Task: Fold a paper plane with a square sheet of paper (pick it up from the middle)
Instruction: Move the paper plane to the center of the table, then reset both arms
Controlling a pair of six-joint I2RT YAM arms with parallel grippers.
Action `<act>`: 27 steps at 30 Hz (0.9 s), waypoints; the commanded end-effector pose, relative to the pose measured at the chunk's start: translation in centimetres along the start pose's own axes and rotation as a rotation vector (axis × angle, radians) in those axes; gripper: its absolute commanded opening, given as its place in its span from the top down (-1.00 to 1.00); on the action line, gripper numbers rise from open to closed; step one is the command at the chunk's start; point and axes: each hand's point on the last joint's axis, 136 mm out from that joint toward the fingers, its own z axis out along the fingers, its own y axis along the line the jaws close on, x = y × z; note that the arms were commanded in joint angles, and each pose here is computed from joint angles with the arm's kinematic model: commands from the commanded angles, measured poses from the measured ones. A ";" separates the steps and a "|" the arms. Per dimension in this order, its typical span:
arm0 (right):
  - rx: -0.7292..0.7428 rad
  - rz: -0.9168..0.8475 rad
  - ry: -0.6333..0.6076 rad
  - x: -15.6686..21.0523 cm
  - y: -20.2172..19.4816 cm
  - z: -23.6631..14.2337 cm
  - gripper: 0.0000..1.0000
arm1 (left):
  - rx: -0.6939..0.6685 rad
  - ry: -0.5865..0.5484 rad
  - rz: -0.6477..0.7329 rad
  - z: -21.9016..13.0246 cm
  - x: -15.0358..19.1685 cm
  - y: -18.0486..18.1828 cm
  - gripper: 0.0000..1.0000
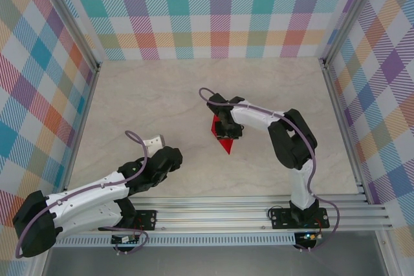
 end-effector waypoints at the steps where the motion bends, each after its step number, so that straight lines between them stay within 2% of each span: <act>1: -0.050 -0.018 -0.104 -1.4 0.0 -5.7 0.01 | -0.026 -0.058 0.054 -1.0 -1.6 0.0 -0.27; 4: -0.059 -0.029 -0.169 -1.7 -0.6 -8.4 -0.19 | -0.053 -0.087 0.101 -1.4 -2.5 0.1 -0.45; 6: -0.042 -0.024 -0.230 -1.8 -1.7 -10.4 -0.42 | -0.084 -0.115 0.136 -1.7 -3.3 0.5 -0.59; 8: -0.019 -0.017 -0.348 -2.2 -3.3 -13.2 -0.90 | -0.126 -0.150 0.183 -2.0 -4.3 1.0 -0.75; 9: 0.027 -0.003 -0.422 -2.5 -4.9 -14.6 -1.00 | -0.158 -0.180 0.202 -2.2 -5.0 1.4 -0.84; 12: 0.191 0.069 -0.603 -3.2 -10.7 -17.4 -0.99 | -0.257 -0.256 0.249 -2.5 -7.5 3.0 -0.93; 14: 0.287 0.112 -0.680 -3.5 -14.8 -17.9 -0.99 | -0.348 -0.317 0.259 -2.9 -9.6 4.7 -0.98; 18: 0.370 0.151 -0.740 -4.0 -21.3 -14.9 -1.00 | -0.521 -0.385 0.285 -2.9 -13.2 8.7 -1.00; 20: 0.353 0.122 -0.737 -4.2 -22.7 -12.2 -0.99 | -0.536 -0.425 0.271 -2.4 -14.5 9.9 -1.00; 23: 0.273 0.164 -0.706 -4.3 -24.2 -8.4 -0.99 | -0.509 -0.398 0.199 -1.2 -15.4 11.9 -1.00; 27: 0.153 0.098 -0.816 -5.6 -23.1 -6.0 -0.99 | -0.524 -0.420 0.176 1.1 -15.7 14.5 -1.00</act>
